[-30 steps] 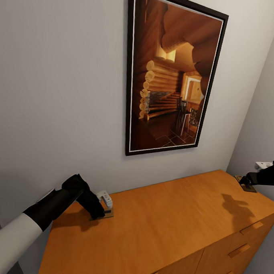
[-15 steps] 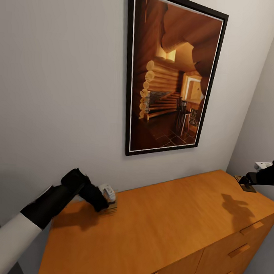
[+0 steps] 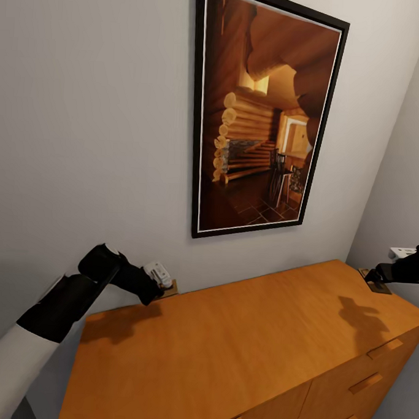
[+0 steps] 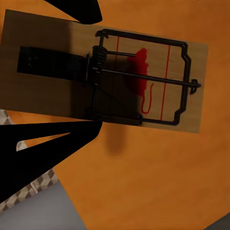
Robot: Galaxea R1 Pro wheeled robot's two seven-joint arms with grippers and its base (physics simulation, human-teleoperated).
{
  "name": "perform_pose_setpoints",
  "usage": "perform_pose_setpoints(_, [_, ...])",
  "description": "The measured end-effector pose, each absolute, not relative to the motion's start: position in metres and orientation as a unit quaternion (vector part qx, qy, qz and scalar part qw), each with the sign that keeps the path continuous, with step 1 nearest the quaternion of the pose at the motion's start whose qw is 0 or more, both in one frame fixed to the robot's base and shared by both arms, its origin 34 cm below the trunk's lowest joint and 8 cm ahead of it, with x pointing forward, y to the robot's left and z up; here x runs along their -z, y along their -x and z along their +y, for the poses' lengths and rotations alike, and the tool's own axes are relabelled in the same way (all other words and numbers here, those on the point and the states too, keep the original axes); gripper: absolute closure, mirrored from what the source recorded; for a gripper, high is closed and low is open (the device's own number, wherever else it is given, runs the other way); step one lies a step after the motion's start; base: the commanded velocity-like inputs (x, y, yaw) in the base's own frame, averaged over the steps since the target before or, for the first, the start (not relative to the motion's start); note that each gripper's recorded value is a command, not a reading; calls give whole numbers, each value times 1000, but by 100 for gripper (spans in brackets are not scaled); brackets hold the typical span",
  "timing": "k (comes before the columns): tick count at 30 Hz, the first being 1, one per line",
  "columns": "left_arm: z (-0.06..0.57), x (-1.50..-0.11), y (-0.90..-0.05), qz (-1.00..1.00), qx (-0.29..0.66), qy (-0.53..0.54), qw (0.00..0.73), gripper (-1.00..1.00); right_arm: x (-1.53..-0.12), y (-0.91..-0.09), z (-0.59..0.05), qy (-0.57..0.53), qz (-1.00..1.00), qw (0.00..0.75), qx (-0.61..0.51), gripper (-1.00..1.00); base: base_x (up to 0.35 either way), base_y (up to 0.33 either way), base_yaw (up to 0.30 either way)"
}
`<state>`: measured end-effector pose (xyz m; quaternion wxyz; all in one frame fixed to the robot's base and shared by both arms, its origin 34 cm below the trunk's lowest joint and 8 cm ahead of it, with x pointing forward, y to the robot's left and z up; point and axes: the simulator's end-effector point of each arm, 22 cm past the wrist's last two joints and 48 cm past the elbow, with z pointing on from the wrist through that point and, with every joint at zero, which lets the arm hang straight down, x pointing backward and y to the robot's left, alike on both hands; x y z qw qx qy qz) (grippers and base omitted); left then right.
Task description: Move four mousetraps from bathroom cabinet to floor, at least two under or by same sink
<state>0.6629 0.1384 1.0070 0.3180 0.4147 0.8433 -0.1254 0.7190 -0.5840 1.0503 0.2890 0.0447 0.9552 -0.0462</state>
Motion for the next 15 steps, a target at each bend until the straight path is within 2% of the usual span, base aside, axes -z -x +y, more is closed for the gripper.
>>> perform_pose_setpoints(15, [139, -1008, -663, 843, 126, -414, 319, 100, -1050, -719, -583, -44, 955, 289, 45, 100, 0, 0, 0])
